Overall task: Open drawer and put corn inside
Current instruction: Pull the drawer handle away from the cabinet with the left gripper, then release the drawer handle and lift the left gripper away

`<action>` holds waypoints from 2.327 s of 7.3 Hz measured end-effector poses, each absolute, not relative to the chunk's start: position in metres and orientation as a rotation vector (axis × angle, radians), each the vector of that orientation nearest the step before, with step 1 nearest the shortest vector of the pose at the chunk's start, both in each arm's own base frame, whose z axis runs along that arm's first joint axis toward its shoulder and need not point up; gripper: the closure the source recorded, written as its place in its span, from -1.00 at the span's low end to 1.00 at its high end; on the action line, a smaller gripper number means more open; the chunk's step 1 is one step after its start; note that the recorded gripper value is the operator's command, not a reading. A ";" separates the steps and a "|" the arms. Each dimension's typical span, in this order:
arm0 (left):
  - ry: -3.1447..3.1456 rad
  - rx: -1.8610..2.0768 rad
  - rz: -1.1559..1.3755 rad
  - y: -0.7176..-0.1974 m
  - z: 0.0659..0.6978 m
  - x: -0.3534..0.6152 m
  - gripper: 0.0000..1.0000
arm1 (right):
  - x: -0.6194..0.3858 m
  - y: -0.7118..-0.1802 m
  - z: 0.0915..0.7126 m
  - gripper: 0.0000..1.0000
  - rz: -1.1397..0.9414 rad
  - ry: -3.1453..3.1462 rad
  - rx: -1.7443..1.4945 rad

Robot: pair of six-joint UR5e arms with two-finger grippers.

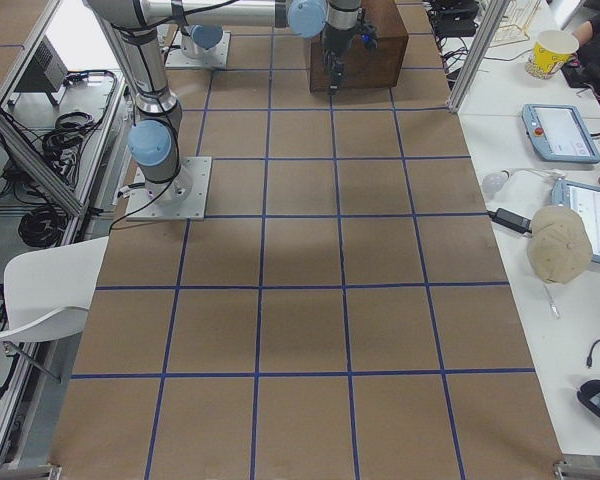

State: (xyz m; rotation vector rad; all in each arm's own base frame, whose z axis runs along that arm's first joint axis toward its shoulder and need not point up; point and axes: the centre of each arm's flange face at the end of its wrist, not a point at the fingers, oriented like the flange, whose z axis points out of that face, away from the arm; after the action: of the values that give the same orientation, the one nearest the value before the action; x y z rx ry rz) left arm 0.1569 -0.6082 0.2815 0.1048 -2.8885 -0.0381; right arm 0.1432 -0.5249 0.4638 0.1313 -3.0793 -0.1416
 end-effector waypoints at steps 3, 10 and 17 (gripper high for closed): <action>-2.894 0.125 -0.039 -0.606 0.281 0.166 -1.00 | 0.144 -0.525 0.463 -1.00 -0.144 -3.080 0.132; -2.895 0.178 -0.032 -0.594 0.281 0.204 -1.00 | 0.143 -0.525 0.463 -1.00 -0.143 -3.080 0.131; -2.898 0.183 -0.021 -0.590 0.283 0.215 -1.00 | 0.143 -0.525 0.464 -1.00 -0.141 -3.079 0.132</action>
State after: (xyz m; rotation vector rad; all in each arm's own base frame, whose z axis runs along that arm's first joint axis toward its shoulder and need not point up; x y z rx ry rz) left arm 0.2154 -0.5903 0.2832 0.1833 -2.8980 -0.0212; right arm 0.1434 -0.5249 0.4638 0.1317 -3.0794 -0.1407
